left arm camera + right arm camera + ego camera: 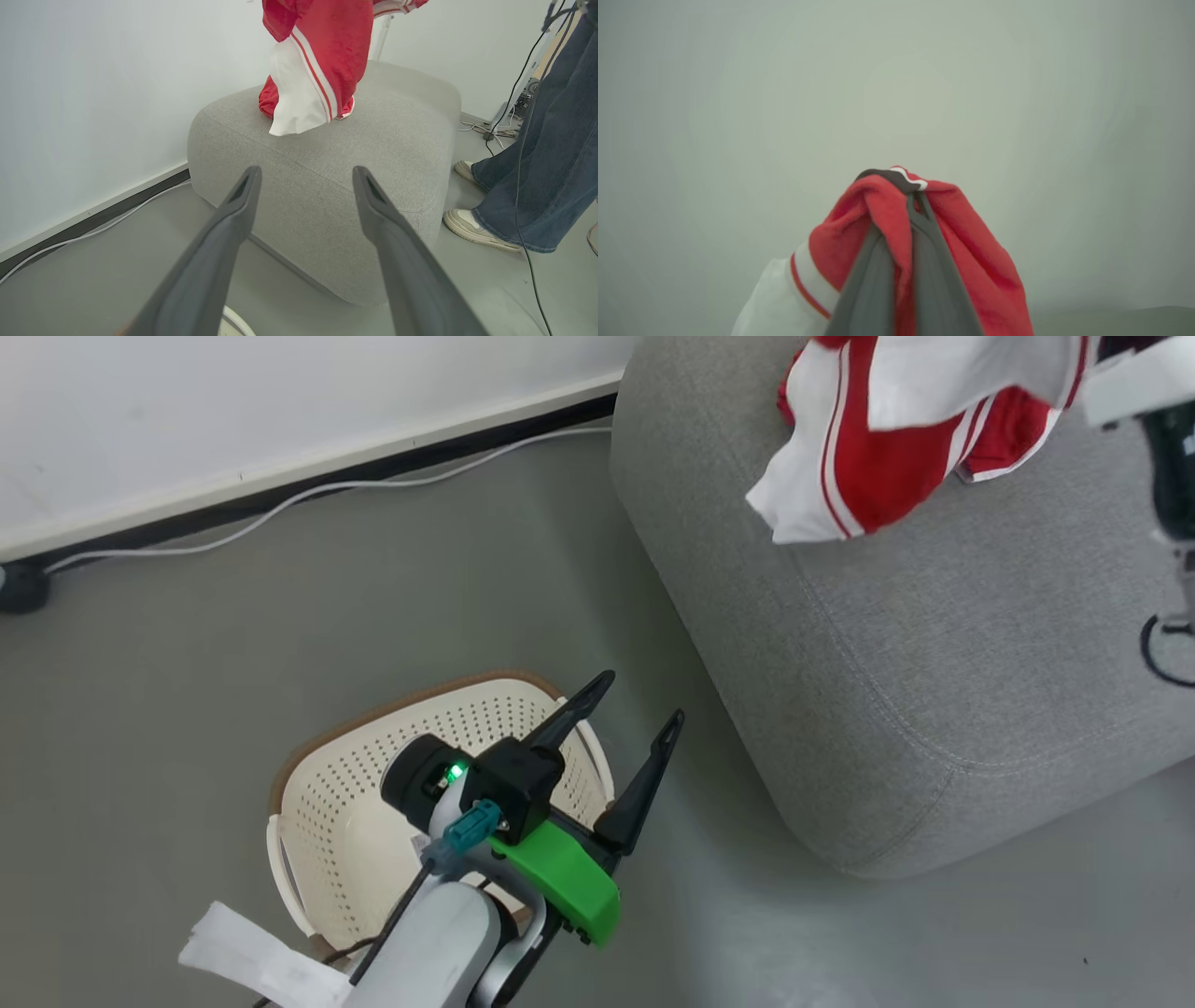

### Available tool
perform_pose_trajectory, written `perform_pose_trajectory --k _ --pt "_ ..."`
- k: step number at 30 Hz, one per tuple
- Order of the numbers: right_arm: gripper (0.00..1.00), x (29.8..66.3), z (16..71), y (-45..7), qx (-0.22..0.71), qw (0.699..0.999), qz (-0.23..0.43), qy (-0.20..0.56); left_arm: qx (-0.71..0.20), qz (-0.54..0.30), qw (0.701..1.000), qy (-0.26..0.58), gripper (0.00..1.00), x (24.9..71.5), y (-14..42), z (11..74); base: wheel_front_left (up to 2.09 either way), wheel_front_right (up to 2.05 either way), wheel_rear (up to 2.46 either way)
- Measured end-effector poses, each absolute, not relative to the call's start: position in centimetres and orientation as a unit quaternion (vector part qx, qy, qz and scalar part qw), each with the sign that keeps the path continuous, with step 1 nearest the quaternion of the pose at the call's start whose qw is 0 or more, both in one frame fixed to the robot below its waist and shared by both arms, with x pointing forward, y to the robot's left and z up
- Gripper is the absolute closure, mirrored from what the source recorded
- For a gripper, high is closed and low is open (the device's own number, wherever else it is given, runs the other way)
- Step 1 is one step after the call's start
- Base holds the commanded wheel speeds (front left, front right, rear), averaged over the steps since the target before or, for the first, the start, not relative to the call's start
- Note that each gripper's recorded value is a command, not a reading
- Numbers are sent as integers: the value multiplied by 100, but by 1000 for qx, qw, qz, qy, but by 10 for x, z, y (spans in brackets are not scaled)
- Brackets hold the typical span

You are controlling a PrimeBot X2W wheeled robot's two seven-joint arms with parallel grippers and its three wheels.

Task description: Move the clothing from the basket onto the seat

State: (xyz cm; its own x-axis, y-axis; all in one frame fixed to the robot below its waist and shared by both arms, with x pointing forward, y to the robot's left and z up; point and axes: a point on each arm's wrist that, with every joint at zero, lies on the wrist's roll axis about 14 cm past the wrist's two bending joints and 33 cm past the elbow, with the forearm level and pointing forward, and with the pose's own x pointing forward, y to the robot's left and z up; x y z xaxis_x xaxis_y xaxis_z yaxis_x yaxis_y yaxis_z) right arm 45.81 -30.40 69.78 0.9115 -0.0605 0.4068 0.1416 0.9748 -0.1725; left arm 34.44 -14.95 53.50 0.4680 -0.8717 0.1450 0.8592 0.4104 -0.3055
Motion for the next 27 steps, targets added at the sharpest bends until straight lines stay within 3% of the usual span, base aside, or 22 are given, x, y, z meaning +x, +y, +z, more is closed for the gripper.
perform_pose_trajectory --k 14,27 --pt "100 522 720 -377 -130 962 -145 -191 -161 -470 868 12 0 404 -122 515 0 0 0" --pt "100 553 659 -435 -151 959 -216 -109 -161 -443 880 59 0 431 -102 470 0 0 0"
